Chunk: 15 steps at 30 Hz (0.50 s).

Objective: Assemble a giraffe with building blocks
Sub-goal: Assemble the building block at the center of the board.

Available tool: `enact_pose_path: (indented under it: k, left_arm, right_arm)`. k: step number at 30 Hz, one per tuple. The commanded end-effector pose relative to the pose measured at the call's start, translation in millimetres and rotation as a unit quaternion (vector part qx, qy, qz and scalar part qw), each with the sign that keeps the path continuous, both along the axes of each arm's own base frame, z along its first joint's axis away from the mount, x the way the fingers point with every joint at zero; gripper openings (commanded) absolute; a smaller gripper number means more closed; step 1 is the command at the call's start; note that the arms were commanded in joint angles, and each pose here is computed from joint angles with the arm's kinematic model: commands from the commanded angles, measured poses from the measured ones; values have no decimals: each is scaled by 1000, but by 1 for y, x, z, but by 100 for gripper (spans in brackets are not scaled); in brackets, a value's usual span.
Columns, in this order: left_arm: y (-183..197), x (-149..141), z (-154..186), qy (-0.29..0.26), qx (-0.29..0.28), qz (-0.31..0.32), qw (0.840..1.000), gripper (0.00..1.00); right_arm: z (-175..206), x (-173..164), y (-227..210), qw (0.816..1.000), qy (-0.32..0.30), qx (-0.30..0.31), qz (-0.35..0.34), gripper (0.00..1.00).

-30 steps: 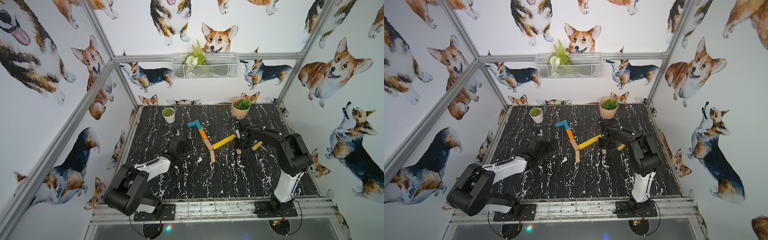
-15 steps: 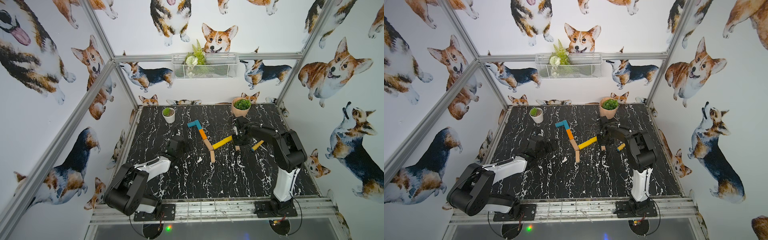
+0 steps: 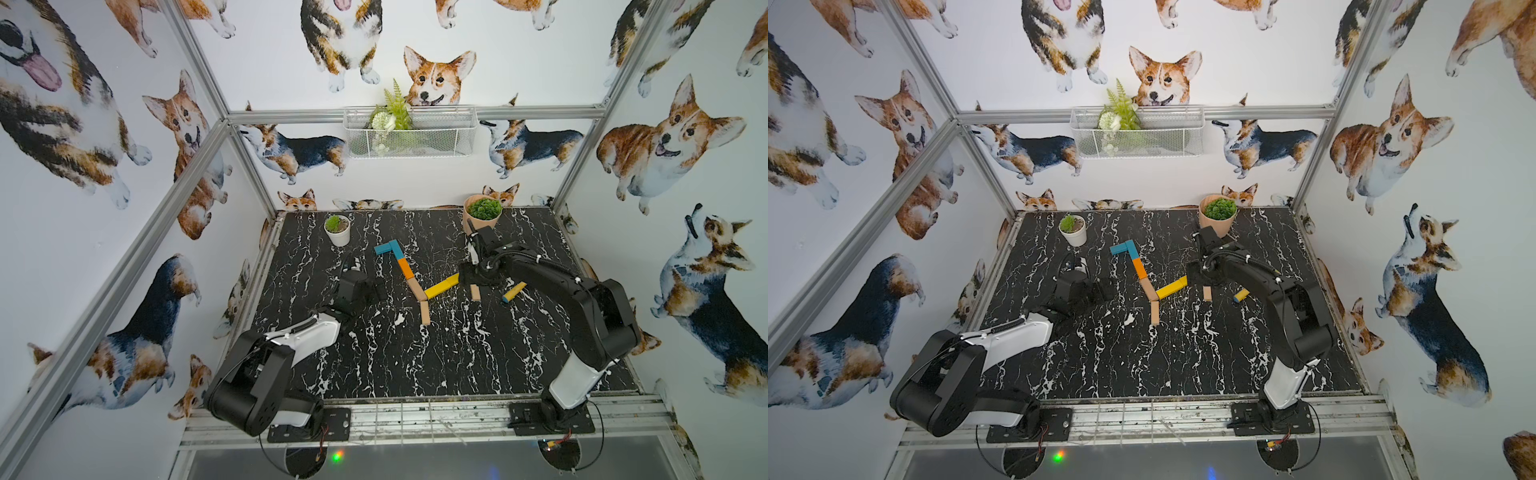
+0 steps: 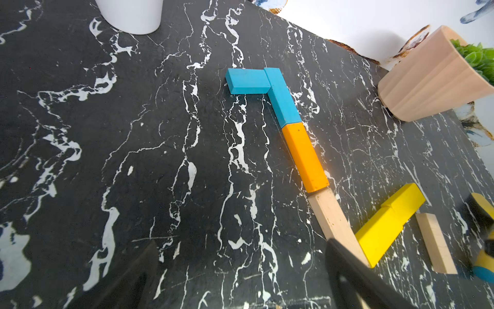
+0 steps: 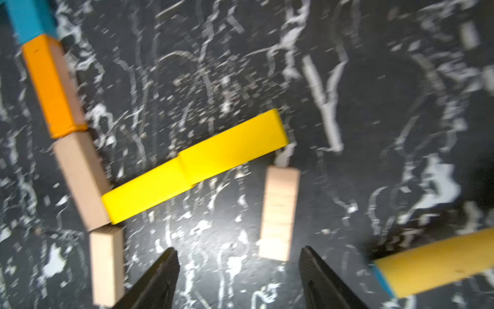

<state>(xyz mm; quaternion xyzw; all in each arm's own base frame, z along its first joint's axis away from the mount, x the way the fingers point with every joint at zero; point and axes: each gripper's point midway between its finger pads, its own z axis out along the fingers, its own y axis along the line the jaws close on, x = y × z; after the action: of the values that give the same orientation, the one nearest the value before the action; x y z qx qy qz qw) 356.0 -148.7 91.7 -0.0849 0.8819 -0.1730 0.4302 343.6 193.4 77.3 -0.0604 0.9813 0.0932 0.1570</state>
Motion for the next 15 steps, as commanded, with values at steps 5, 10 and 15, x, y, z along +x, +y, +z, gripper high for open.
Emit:
enact_pose_path:
  k: [5, 10, 15]
  left_arm:
    - [2, 1, 4, -9, 4, 2, 1000, 100]
    - [3, 0, 5, -9, 6, 4, 1000, 100]
    - [4, 0, 6, -13, 6, 5, 1000, 100]
  right_arm:
    - [-34, -27, 22, 996, 64, 51, -27, 74]
    - [-50, -28, 6, 996, 76, 36, -43, 73]
    - [-56, -22, -19, 992, 84, 45, -80, 71]
